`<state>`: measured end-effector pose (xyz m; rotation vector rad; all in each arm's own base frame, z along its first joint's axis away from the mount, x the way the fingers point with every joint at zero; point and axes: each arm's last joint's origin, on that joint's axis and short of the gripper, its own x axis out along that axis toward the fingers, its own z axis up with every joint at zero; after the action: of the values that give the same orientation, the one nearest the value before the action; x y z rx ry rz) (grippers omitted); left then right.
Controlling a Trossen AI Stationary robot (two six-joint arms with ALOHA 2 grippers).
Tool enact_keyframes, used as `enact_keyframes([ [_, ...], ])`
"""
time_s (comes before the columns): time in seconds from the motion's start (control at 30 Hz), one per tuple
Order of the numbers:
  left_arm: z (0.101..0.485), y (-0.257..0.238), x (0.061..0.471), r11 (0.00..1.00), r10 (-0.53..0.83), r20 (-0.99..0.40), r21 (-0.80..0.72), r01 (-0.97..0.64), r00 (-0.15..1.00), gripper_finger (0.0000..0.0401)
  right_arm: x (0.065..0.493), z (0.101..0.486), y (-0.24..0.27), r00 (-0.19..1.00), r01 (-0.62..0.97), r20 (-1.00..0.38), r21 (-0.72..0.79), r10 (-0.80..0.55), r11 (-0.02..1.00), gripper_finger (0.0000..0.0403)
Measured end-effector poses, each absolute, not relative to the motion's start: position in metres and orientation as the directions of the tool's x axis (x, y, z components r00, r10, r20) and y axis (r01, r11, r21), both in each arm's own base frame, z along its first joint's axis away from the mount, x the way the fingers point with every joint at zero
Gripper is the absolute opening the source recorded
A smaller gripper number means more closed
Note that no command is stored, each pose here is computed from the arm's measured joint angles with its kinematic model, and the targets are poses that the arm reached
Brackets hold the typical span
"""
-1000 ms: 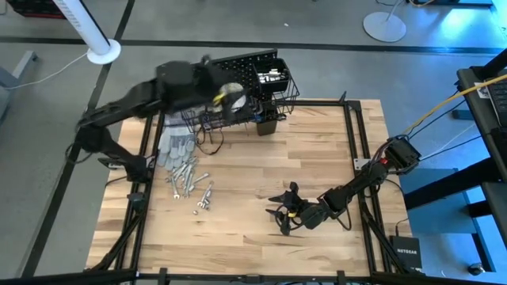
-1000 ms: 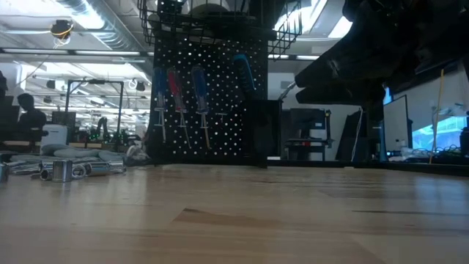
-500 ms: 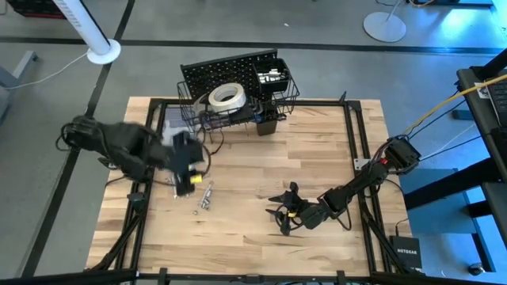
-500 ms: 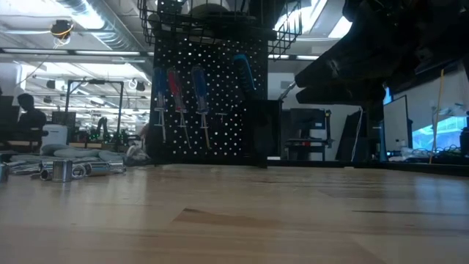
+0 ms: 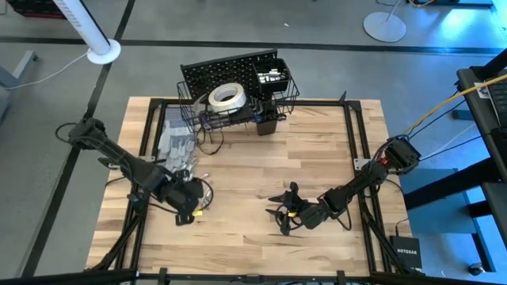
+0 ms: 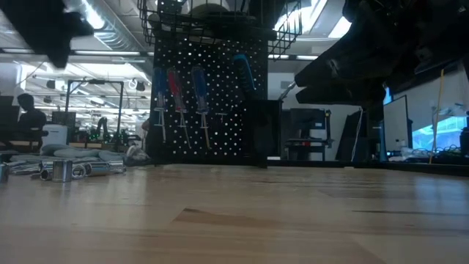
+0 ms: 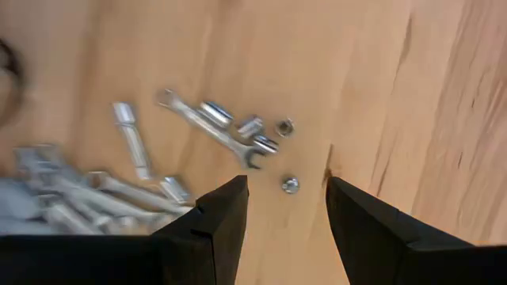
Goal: Hang tools onto peg board
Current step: Put the socket into the top black bin on the pegboard
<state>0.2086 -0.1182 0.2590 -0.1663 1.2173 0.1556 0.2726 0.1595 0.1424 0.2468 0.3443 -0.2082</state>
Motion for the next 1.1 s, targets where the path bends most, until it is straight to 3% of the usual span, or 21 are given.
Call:
enact_keyframes([
  [0.3,0.209,-0.121,0.2,0.968,-0.034,-0.948,-0.11,-0.225,0.316,0.0162,0.273,0.142,0.159,0.92,0.243,-0.357,0.202,-0.16,0.949,0.0199],
  [1.1,0.16,-0.124,0.186,0.955,-0.096,-0.925,-0.19,-0.229,0.367,0.0162,0.273,0.142,0.159,0.92,0.243,-0.358,0.201,-0.16,0.949,0.0199],
])
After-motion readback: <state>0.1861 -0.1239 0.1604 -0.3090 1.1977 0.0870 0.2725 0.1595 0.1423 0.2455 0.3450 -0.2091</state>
